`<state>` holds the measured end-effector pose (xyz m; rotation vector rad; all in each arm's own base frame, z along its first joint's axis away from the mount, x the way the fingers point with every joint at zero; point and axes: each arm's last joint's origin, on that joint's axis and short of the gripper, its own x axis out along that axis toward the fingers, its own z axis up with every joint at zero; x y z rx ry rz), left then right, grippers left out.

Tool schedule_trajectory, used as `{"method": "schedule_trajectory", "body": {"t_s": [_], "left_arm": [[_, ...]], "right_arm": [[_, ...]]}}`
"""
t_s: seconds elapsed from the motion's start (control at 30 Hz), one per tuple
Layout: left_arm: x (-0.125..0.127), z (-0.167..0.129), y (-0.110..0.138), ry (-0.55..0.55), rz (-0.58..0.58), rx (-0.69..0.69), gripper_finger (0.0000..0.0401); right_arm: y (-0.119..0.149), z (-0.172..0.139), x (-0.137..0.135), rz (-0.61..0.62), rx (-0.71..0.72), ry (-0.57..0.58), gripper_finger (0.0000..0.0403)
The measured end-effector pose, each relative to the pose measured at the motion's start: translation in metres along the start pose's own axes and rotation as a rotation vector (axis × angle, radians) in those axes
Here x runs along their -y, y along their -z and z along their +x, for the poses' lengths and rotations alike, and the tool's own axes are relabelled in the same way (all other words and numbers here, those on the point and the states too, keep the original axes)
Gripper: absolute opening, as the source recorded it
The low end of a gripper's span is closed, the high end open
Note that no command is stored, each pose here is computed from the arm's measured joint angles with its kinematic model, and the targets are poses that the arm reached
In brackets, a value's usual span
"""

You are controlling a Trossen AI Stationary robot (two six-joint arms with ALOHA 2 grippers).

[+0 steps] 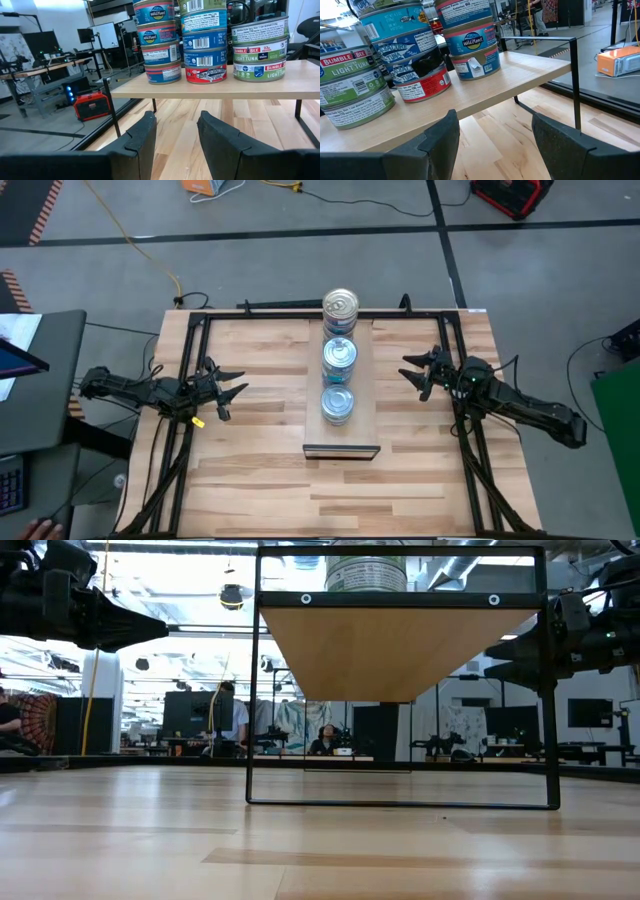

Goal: Stack canned seafood by type on shelf
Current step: Return to Home Position

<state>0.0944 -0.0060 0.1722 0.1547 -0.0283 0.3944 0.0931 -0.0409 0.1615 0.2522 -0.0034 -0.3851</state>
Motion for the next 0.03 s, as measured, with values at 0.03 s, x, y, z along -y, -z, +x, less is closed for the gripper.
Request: {"method": "schedule_trajectory", "body": {"t_s": [0.03], "left_arm": [[0.0, 0.0, 0.0, 0.0, 0.0, 0.0, 0.0138]], "right_arm": [[0.0, 0.0, 0.0, 0.0, 0.0, 0.0, 0.0275]]}}
